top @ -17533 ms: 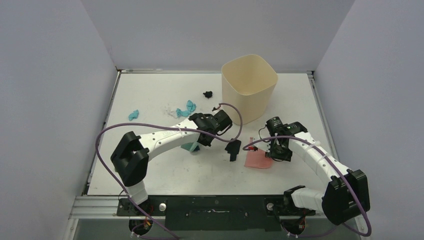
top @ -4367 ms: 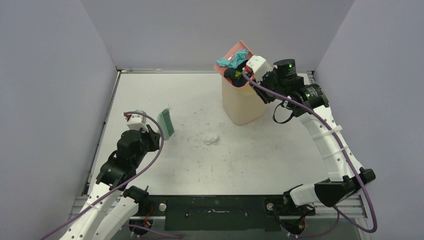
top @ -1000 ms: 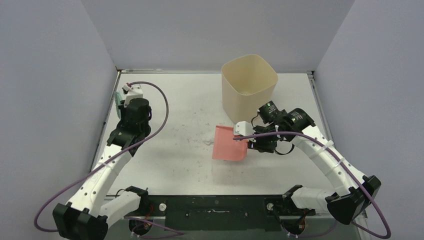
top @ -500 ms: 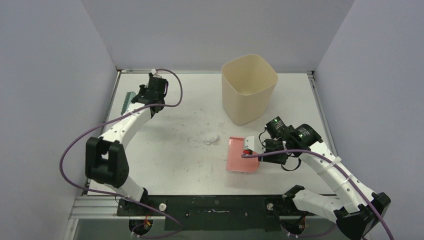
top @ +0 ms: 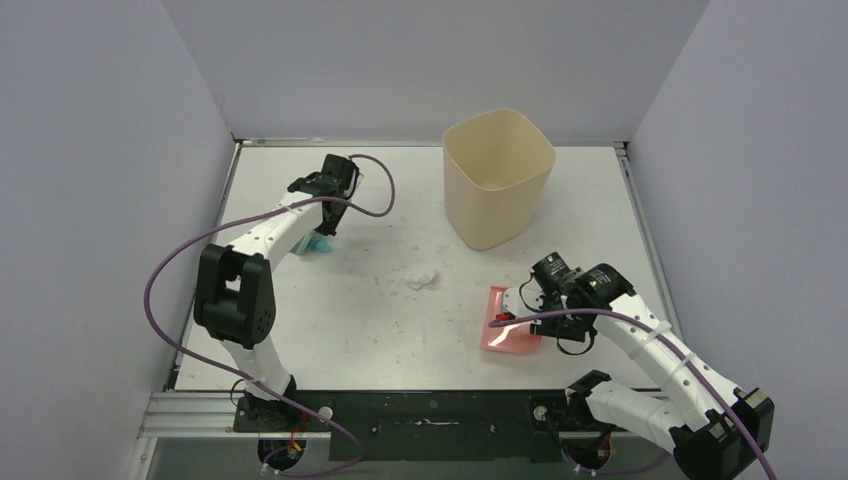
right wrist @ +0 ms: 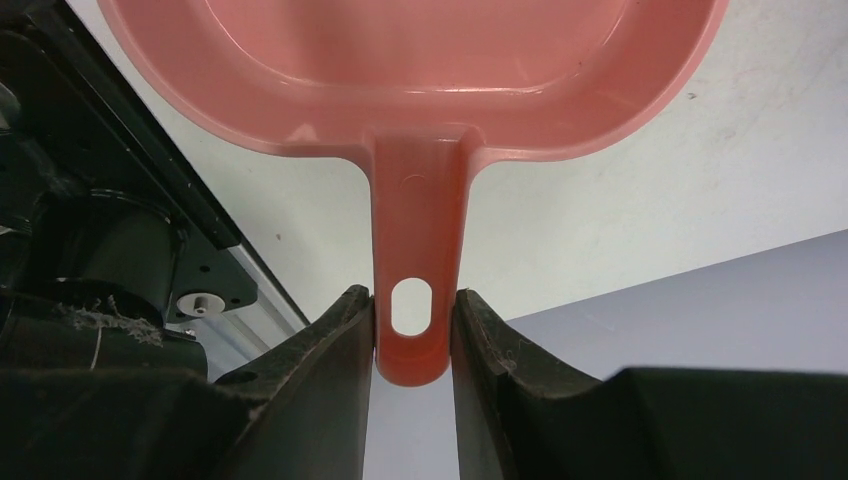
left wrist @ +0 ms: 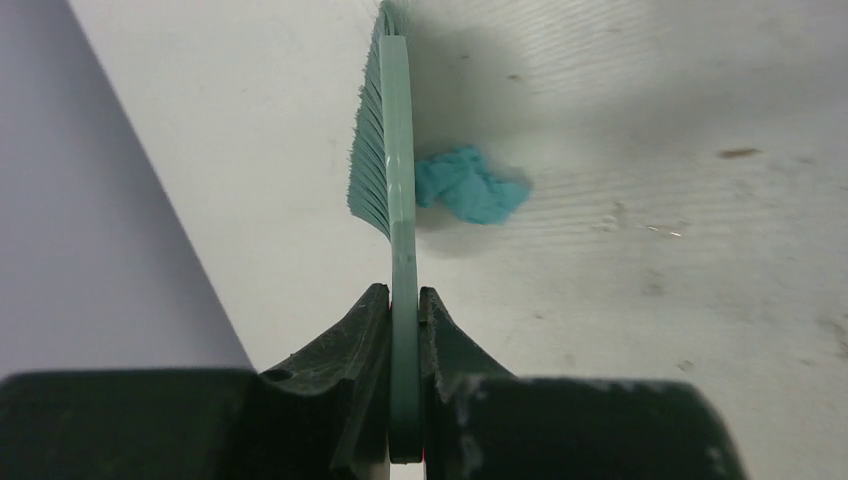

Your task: Sweep away the paper scraps from the table

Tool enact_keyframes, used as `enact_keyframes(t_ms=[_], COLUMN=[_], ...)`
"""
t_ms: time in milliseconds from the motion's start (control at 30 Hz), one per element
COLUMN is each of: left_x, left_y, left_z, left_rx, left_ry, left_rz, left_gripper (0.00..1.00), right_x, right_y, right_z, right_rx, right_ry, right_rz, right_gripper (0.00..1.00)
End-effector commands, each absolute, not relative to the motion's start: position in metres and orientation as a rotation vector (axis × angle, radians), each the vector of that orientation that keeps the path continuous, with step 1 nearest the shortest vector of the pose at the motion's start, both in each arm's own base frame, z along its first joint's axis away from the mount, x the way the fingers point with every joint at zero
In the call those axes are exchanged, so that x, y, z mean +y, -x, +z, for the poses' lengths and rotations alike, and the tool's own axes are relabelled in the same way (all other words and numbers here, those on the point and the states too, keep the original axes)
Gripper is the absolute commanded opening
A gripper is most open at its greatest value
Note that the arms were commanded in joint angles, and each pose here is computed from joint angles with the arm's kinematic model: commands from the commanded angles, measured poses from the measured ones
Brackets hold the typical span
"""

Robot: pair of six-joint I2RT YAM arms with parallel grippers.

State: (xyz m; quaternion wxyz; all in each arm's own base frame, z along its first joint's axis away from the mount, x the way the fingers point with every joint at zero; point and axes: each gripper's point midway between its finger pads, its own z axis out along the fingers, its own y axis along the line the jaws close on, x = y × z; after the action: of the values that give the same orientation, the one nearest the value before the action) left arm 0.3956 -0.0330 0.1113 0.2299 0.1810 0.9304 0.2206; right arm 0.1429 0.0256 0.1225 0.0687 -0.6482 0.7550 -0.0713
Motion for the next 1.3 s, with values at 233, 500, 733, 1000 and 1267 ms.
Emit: enact_keyframes(t_ms=[233, 500, 733, 1000, 1267], left_x=[-0.186, -0.243, -0.268, -0.297, -0.298], left_y=[-0.33, -0.293, -0.274, -0.26, -0.253], left_z=[0.126, 0.136, 0.136, 0.154, 0.227], left_rx=[2.56, 2.532, 2.551, 2.534, 2.318], left_ry=[-0.765, -0.76, -0.675, -0.551, -0.468], left_rz=[-0.161, -0.393, -0.548, -0.779, -0.896], left_gripper=[0.0, 0.0, 0.0, 0.0, 0.0], right_x=[0.033, 0.046, 0.075, 0.105, 0.121], right_y=[-0.177, -0.197, -0.204, -0.202, -0.198], right_z=[0.103, 0.078, 0.063, 0.045, 0.041], right_rx=[2.348, 2.432, 2.437, 2.444, 2.422], right_ry=[1.867, 1.84, 1.859, 1.904, 1.904], right_rz=[-0.303, -0.316, -0.16, -0.056, 0.015], right_gripper=[0.05, 0.05, 0.05, 0.05, 0.05])
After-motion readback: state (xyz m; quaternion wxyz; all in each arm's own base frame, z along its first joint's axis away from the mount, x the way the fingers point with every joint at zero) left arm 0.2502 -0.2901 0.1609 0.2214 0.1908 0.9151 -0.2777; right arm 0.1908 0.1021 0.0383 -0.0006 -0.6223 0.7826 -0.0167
